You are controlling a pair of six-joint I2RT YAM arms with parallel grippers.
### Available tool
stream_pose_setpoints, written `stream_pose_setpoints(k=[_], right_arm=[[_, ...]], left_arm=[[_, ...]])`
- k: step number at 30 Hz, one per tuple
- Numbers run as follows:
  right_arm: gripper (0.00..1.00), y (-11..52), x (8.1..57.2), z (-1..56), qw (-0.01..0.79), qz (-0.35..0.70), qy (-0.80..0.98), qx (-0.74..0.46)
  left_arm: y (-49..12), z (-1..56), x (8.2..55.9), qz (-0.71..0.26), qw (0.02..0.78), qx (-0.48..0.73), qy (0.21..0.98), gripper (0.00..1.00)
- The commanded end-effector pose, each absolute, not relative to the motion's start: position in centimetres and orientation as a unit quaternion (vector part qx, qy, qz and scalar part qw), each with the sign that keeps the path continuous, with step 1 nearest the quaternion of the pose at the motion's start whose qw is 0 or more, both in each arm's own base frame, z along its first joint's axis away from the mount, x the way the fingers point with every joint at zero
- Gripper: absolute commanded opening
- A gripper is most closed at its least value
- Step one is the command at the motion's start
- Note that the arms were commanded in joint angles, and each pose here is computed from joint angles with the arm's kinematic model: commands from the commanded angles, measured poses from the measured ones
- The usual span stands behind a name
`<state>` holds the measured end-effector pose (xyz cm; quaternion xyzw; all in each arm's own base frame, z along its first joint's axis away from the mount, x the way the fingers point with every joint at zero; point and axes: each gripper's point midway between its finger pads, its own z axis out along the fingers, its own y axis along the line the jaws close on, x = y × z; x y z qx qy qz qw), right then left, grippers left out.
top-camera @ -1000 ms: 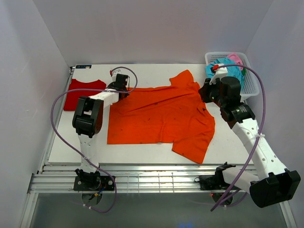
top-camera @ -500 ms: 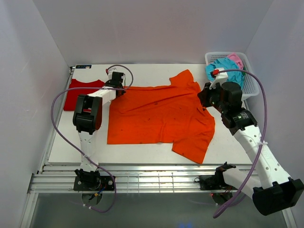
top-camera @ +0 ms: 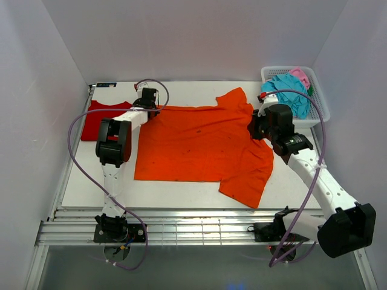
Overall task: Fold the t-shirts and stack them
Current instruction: Flatten out the tshirt, then grap the side of the flattened tshirt furthest away from the robot with both arms
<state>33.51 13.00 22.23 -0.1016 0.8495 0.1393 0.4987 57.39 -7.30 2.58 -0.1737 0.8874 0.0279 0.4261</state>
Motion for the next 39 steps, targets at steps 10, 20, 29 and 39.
stream_pose_setpoints(k=[10, 20, 29, 39], right_arm=[[0.20, 14.4, 42.5, 21.3, 0.501, 0.096, 0.856, -0.086], [0.37, 14.5, 57.0, 16.3, 0.440, 0.055, 0.893, -0.079], [0.47, 11.1, 62.7, 11.0, 0.418, 0.075, 0.904, -0.042], [0.47, 10.0, 64.8, 7.5, 0.422, 0.096, 0.901, -0.034]], left_arm=[[-6.3, 6.4, 57.9, 0.015, 0.452, -0.182, 0.873, 0.04], [-5.8, 11.1, 59.2, 0.025, 0.489, -0.171, 0.855, 0.72], [-5.4, 10.4, 60.4, 0.030, 0.490, -0.167, 0.855, 0.72], [-5.9, 10.0, 62.2, 0.023, 0.498, -0.160, 0.852, 0.69]])
